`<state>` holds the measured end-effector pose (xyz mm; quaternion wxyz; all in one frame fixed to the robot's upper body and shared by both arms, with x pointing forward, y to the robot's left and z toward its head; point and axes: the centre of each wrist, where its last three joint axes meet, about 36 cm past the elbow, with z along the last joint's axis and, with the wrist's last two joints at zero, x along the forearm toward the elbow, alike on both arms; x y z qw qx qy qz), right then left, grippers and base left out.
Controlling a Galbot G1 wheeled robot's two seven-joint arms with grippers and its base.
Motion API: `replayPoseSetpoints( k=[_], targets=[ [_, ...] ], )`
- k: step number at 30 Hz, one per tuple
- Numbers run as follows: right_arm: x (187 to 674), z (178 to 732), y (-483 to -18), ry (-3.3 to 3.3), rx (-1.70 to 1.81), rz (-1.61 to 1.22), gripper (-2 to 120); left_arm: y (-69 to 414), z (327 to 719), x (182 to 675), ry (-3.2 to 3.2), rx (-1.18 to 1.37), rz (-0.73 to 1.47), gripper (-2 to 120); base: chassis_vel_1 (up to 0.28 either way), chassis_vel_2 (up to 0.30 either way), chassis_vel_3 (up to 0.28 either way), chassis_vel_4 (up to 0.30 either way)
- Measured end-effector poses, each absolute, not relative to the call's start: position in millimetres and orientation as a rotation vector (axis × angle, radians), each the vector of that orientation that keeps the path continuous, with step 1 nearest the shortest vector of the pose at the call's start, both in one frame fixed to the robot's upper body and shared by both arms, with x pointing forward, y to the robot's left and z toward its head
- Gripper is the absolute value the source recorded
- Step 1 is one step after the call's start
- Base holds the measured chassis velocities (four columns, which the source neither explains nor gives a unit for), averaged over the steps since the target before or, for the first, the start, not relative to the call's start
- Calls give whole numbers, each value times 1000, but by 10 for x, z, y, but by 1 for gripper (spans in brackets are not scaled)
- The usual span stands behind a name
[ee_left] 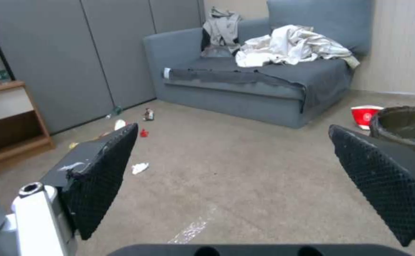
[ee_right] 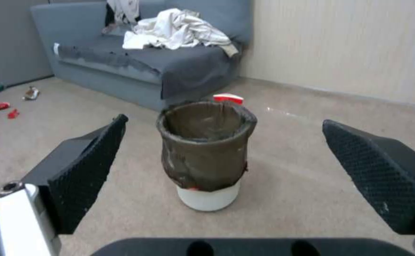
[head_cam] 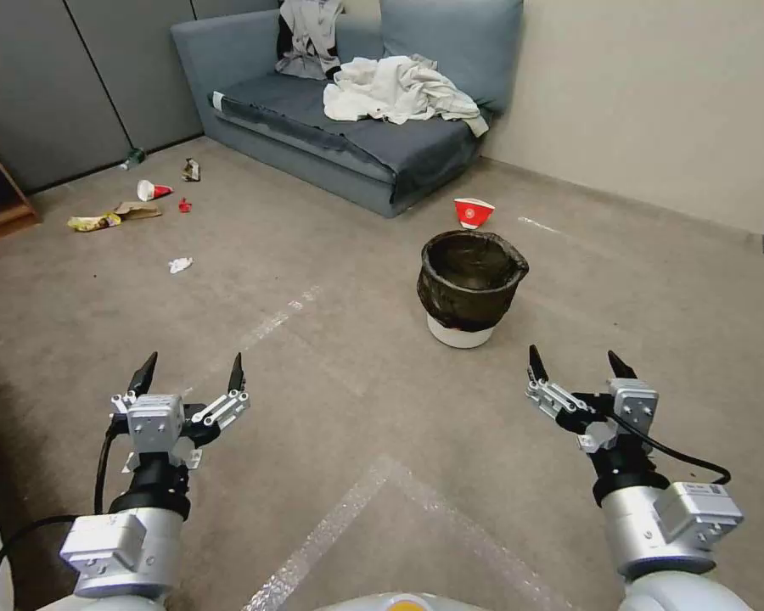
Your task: Pick up the trash can from the floor.
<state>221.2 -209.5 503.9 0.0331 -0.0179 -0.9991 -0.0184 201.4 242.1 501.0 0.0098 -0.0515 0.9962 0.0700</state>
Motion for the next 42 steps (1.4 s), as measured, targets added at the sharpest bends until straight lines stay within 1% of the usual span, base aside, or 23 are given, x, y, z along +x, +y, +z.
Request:
replayPoseSetpoints(
  k=[17,37,42],
  targets=[
    [2229,5034,-2093,-3068,-79,-60,100,2428,4993,2028,3108,-161,226,100,0,0,0,0],
    [2240,5035,-2090,-3071,-84,-65,100,2419,4963,2031,3091,-153,208,100,-76,-81,-83,-75],
    [2239,5035,-2092,-3063,-85,-93,100,2418,4958,2033,3083,-156,193,100,-24,-33,-19,-21]
  ],
)
